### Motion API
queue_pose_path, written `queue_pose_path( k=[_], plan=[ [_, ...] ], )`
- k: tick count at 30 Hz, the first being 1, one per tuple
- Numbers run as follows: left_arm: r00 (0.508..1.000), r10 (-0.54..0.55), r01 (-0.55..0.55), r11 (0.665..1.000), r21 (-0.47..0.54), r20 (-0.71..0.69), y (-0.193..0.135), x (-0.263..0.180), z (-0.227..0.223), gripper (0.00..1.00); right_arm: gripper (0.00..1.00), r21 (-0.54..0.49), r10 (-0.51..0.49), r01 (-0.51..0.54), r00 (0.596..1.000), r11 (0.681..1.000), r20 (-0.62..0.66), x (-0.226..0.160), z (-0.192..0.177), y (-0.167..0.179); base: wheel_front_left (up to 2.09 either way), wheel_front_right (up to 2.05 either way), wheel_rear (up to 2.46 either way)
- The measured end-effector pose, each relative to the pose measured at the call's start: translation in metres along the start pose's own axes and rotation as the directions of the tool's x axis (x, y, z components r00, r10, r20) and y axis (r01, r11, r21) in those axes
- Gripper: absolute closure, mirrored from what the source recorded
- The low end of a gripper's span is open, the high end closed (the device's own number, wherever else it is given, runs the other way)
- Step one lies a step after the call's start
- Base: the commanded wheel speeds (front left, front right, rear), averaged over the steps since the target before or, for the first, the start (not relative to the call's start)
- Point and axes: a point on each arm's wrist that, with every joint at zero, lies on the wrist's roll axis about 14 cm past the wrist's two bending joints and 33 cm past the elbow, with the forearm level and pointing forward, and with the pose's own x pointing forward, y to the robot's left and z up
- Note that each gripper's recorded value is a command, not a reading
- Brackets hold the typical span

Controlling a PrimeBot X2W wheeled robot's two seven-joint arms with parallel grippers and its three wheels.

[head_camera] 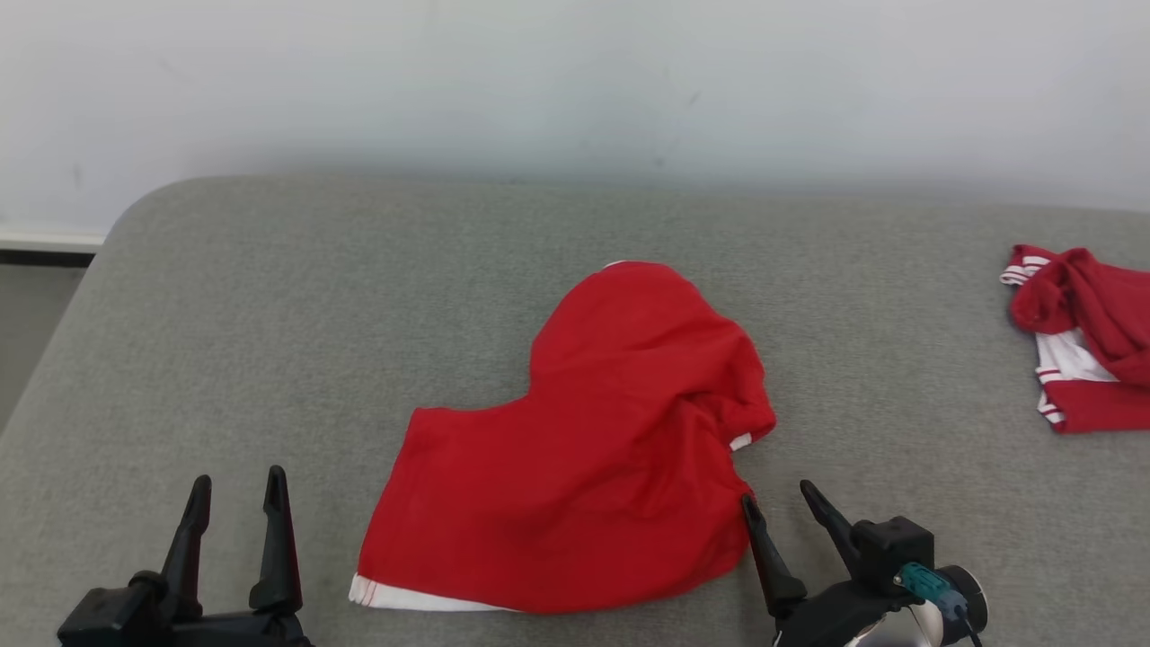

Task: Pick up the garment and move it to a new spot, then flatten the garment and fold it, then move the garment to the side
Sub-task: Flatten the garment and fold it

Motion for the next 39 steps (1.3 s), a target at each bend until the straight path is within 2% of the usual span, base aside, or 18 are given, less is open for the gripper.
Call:
queue_pose_path(
  k=[9, 10, 11, 12, 17, 21, 27, 31, 34, 39],
  plan=[
    [0.998, 0.056, -0.056, 0.998, 0.004, -0.015, 0.018, -0.006, -0.003, 0.00, 0.00, 0.024, 0.045, -0.041, 0.982, 0.999, -0.184, 0.020, -0.051, 0.010, 0.00, 0.00, 0.00],
    [0.998, 0.061, -0.061, 0.998, 0.005, -0.019, 0.019, -0.007, -0.004, 0.00, 0.09, 0.036, 0.046, -0.040, 0.979, 0.999, -0.199, 0.021, -0.056, 0.011, 0.00, 0.00, 0.00],
    [0.998, 0.066, -0.066, 0.998, 0.006, -0.022, 0.021, -0.008, -0.005, 0.00, 0.62, 0.044, 0.050, -0.042, 0.978, 0.998, -0.204, 0.022, -0.058, 0.013, 0.00, 0.00, 0.00],
    [0.997, 0.071, -0.071, 0.997, 0.007, -0.025, 0.022, -0.008, -0.006, 0.00, 1.00, 0.052, 0.054, -0.045, 0.977, 0.998, -0.204, 0.025, -0.059, 0.014, 0.00, 0.00, 0.00],
    [0.997, 0.070, -0.069, 0.998, 0.006, -0.039, 0.021, -0.007, -0.011, 0.00, 1.00, 0.075, 0.046, -0.033, 0.983, 0.997, -0.176, 0.028, -0.053, 0.012, 0.00, 0.00, 0.00],
    [0.998, 0.035, -0.035, 0.999, -0.003, -0.044, 0.010, -0.004, -0.014, 0.00, 1.00, 0.076, -0.006, 0.014, 0.995, 0.997, -0.100, 0.019, -0.034, -0.008, 0.00, 0.00, 0.00],
    [0.998, -0.034, 0.033, 0.999, -0.022, -0.050, -0.013, 0.004, -0.018, 0.00, 1.00, 0.052, -0.126, 0.128, 0.991, 0.990, -0.039, -0.028, -0.025, -0.049, 0.00, 0.00, 0.00],
    [0.996, -0.071, 0.069, 0.997, -0.034, -0.049, -0.026, 0.009, -0.019, 0.00, 1.00, 0.035, -0.210, 0.212, 0.976, 0.977, -0.052, -0.069, -0.034, -0.073, 0.00, 0.00, 0.00],
    [0.995, -0.090, 0.088, 0.995, -0.044, -0.050, -0.033, 0.012, -0.021, 0.00, 1.00, 0.037, -0.223, 0.225, 0.974, 0.974, -0.048, -0.082, -0.030, -0.072, 0.00, 0.00, 0.00],
    [0.993, -0.098, 0.095, 0.994, -0.054, -0.058, -0.036, 0.011, -0.023, 0.00, 1.00, 0.045, -0.197, 0.197, 0.980, 0.979, -0.016, -0.075, -0.014, -0.062, 0.00, 0.00, 0.00]
  ],
)
